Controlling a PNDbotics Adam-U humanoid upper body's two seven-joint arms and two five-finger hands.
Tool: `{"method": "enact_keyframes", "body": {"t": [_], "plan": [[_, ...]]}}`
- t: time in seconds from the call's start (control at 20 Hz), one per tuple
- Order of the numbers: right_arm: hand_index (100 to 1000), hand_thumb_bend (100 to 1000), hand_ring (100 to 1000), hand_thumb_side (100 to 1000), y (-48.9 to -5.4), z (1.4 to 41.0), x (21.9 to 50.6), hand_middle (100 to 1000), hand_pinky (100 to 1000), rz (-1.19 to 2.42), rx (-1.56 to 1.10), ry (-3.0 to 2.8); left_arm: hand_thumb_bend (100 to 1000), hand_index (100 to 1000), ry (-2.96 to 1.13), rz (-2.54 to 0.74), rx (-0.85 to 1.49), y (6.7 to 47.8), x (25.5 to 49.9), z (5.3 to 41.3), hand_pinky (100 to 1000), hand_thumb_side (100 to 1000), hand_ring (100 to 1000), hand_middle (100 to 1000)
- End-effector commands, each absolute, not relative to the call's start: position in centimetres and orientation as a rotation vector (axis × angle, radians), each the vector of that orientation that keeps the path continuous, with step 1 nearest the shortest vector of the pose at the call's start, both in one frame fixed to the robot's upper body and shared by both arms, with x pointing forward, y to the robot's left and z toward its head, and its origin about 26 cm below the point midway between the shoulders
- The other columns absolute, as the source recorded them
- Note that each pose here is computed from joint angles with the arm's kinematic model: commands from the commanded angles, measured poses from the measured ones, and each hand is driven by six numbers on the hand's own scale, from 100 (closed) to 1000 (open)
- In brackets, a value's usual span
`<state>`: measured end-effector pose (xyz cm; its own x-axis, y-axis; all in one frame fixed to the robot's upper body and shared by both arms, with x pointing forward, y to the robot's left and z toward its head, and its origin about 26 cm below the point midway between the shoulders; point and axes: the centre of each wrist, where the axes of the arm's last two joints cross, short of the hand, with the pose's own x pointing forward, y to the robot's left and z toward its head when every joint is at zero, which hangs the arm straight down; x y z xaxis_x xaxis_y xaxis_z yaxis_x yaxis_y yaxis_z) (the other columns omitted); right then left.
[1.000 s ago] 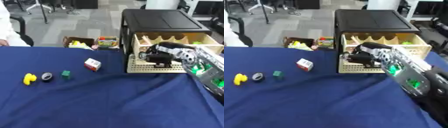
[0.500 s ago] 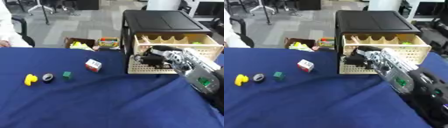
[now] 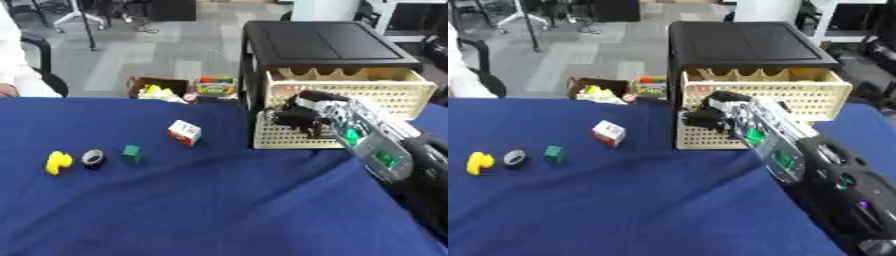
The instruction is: Pick up objects from table and place into drawer.
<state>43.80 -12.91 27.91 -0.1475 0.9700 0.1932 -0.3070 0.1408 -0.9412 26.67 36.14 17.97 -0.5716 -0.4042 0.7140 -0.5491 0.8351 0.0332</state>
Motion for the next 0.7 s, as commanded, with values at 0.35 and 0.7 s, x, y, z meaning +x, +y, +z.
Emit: {"method": "enact_keyframes", "body": {"t": [0.35, 0.7], "plan": [[846, 100, 638, 1000, -13.4, 30.5, 44.1, 638, 490, 1.145, -0.719, -1.025, 222, 848, -2.28, 0.234, 0.708, 36.3, 26.4, 18.7, 502, 848, 510, 521], [844, 100, 635, 1000, -12.6, 30.9, 44.4, 634, 486, 1.121, -0.748, -1.05, 221, 848, -2.279, 0.234, 0.704, 36.3, 26.4, 18.6, 502, 848, 508, 521]]}}
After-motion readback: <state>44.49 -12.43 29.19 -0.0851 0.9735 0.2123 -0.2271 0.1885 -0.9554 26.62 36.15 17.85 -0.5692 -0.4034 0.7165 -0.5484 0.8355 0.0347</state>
